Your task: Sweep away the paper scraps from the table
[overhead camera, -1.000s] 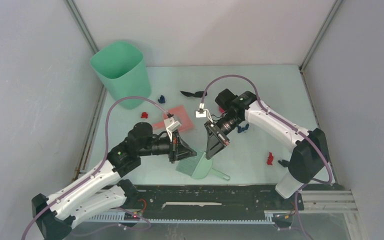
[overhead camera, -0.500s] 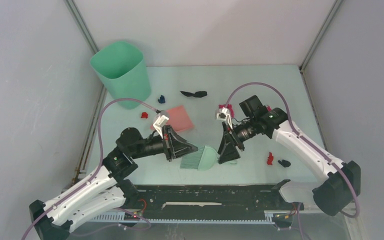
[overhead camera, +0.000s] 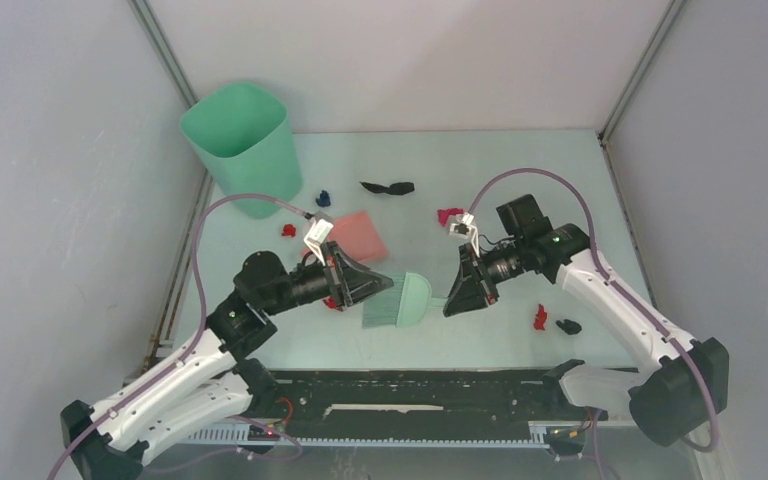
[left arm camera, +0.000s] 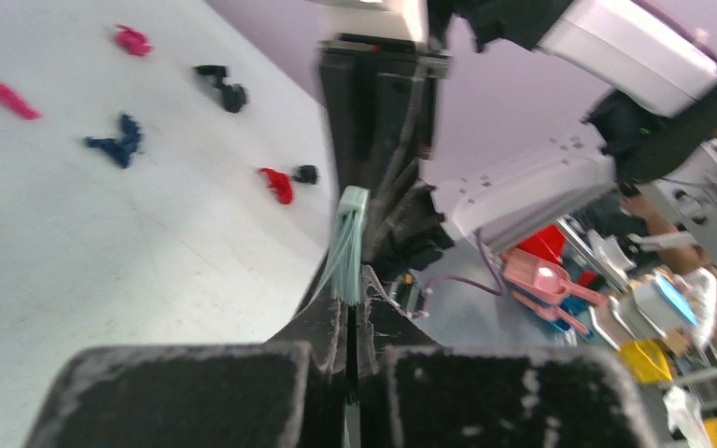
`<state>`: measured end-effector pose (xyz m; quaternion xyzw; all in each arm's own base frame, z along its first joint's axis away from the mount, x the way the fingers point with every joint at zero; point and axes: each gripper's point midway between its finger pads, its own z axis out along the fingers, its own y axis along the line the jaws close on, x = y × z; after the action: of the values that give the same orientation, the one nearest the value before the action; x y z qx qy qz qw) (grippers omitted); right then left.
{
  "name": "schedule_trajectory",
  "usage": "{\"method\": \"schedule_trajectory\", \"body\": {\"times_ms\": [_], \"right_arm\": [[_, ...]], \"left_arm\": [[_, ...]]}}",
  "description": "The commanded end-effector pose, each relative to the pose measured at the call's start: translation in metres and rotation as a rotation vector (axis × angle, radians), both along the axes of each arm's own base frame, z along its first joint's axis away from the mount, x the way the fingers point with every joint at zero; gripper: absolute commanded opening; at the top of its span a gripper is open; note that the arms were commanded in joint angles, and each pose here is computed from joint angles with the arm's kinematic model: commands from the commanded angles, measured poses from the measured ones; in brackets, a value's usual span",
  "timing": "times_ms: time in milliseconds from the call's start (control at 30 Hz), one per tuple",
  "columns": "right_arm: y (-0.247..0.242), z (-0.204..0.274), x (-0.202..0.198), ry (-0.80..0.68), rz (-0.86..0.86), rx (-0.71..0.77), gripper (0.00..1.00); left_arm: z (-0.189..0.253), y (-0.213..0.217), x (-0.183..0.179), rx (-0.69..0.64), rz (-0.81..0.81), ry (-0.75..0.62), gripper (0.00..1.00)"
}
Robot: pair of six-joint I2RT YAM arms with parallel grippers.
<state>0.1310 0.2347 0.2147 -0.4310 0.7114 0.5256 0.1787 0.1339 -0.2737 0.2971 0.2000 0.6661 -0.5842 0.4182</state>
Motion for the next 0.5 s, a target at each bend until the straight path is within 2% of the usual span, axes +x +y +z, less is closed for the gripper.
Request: {"method": "schedule_trajectory", "body": {"times_ms": [0,67,100,167,200,233,300,467], "right_arm": [[-0.003,0.009,0.008,-0.036,-0.022,0.049,0.13],[-0.005,0.009,0.004,-0.032,-0.008,0.055,0.00],[-0.005,0.007,0.002,-0.028,0.003,0.053,0.00],[-0.007,0.002,-0.005,-0.006,0.031,0.045,0.00],[-0.007,-0.002,-0.008,0.010,0.048,0.034,0.00],[-0.007,-0.006,-0.012,0.027,0.065,0.020,0.00],[-0.007,-0.015,-0.019,0.062,0.099,-0.005,0.00],[-0.002,-0.025,-0.025,0.098,0.145,-0.027,0.00]], "left_arm": [[0.008,0.001,0.005,-0.018,0.014,-0.004,0.00],[0.004,0.001,0.007,0.012,0.017,-0.013,0.00],[-0.001,0.001,0.009,0.044,0.019,-0.027,0.11],[-0.010,0.002,0.010,0.101,0.013,-0.049,0.46],[-0.010,0.001,0.011,0.115,0.008,-0.072,0.58],[-0.014,0.001,0.010,0.142,-0.002,-0.081,0.64],[-0.015,-0.002,0.009,0.174,-0.033,-0.112,0.72],[-0.030,-0.018,0.001,0.256,-0.179,-0.117,0.74]]}}
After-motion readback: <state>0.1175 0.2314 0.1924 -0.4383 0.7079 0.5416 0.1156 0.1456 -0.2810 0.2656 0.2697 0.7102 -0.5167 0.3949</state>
